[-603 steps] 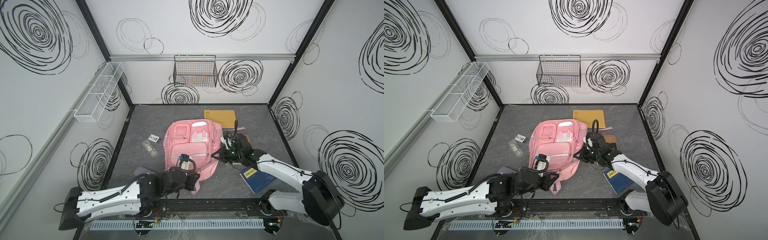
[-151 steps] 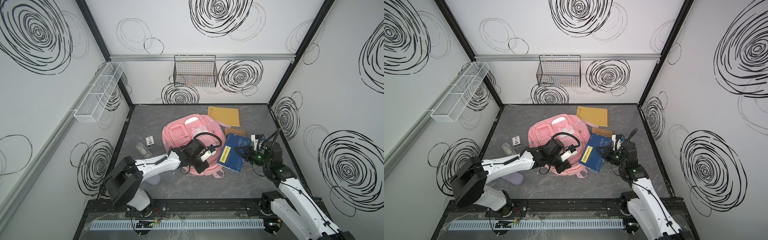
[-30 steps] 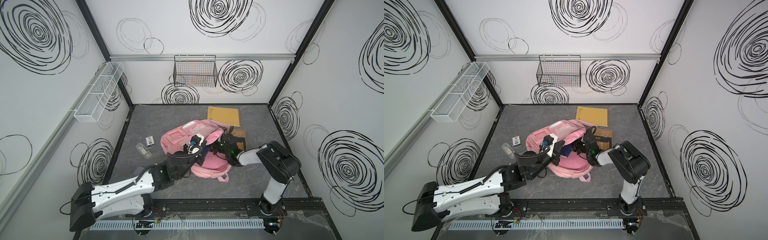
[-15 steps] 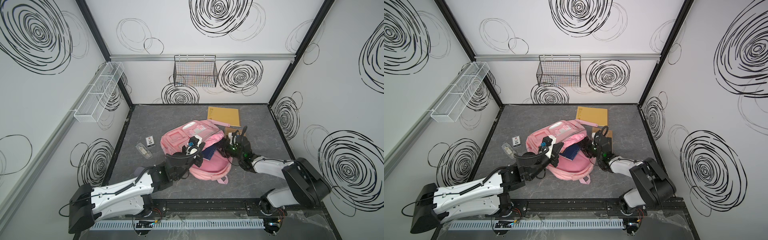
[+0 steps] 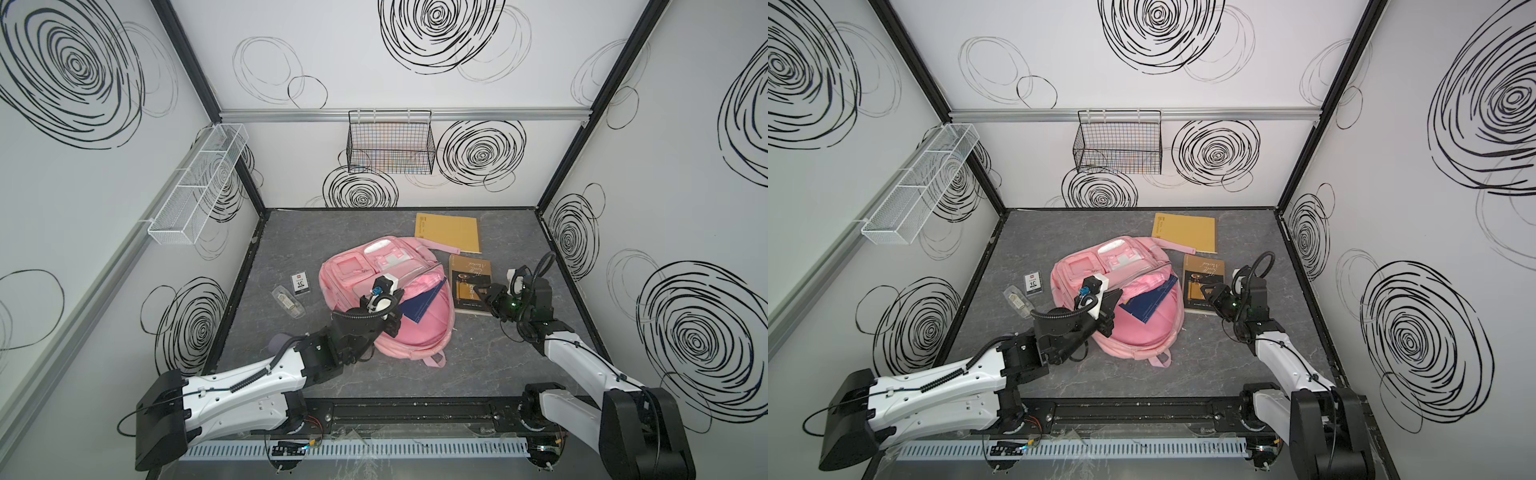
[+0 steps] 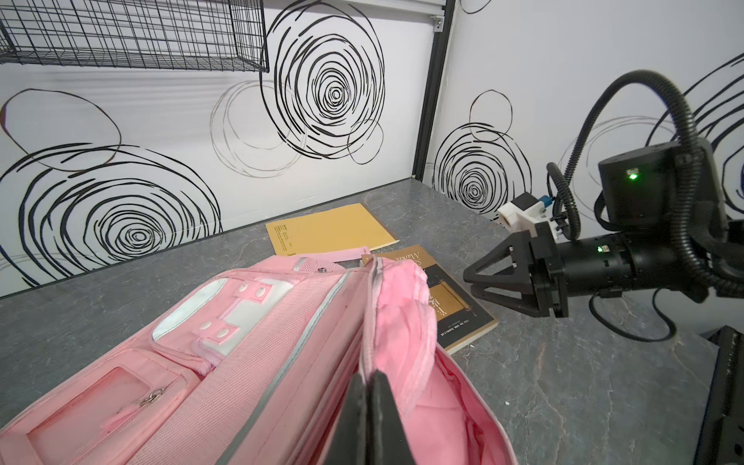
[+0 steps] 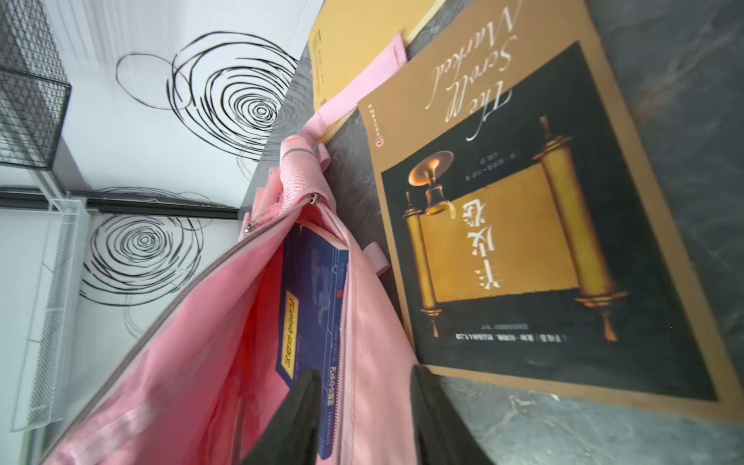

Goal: Pack the student bag
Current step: 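Move the right gripper to the brown book and grip its edge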

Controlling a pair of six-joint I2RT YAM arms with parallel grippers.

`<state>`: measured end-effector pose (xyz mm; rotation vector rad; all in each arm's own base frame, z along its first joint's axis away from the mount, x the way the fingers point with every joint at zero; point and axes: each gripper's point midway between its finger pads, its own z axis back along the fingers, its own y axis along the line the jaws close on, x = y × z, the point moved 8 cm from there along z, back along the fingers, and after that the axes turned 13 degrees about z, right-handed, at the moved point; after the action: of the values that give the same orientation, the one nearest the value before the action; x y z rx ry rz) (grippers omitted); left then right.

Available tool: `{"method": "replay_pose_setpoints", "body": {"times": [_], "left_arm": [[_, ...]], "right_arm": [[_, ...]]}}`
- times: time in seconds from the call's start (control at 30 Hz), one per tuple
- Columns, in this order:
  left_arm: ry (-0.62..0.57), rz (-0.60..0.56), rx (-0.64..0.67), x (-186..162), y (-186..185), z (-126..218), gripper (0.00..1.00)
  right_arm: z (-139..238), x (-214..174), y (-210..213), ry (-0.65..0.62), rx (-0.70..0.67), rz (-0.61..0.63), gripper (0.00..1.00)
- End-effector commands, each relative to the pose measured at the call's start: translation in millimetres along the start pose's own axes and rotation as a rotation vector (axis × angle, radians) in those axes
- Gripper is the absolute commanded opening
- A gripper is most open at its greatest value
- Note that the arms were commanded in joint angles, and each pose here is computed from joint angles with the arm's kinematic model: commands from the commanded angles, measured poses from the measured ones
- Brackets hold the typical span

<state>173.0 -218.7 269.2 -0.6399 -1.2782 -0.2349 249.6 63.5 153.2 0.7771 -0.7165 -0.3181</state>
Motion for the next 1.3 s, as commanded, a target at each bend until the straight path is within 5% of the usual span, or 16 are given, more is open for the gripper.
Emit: {"method": "replay_pose_setpoints", "body": {"times": [0.0, 0.13, 0.5, 0.9, 1.27], "left_arm": [[-0.132, 0.089, -0.054, 31, -9, 5, 0.00], [-0.138, 0.095, -0.068, 32, -11, 4, 0.00], [-0.165, 0.087, -0.109, 44, -18, 5, 0.00], [-0.135, 0.094, -0.155, 37, -23, 0, 0.00], [-0.128, 0.083, -0.060, 37, -10, 4, 0.00]], "right_arm": [[-19, -3, 51, 0.080, 0.087, 0.140, 0.26], [-55, -26, 71, 0.207, 0.113, 0.128, 0.15], [-89, -57, 30, 0.249, 0.017, 0.058, 0.18], [-138, -66, 87, 0.342, 0.248, 0.087, 0.18], [-42, -20, -15, 0.186, -0.101, 0.034, 0.35]]}}
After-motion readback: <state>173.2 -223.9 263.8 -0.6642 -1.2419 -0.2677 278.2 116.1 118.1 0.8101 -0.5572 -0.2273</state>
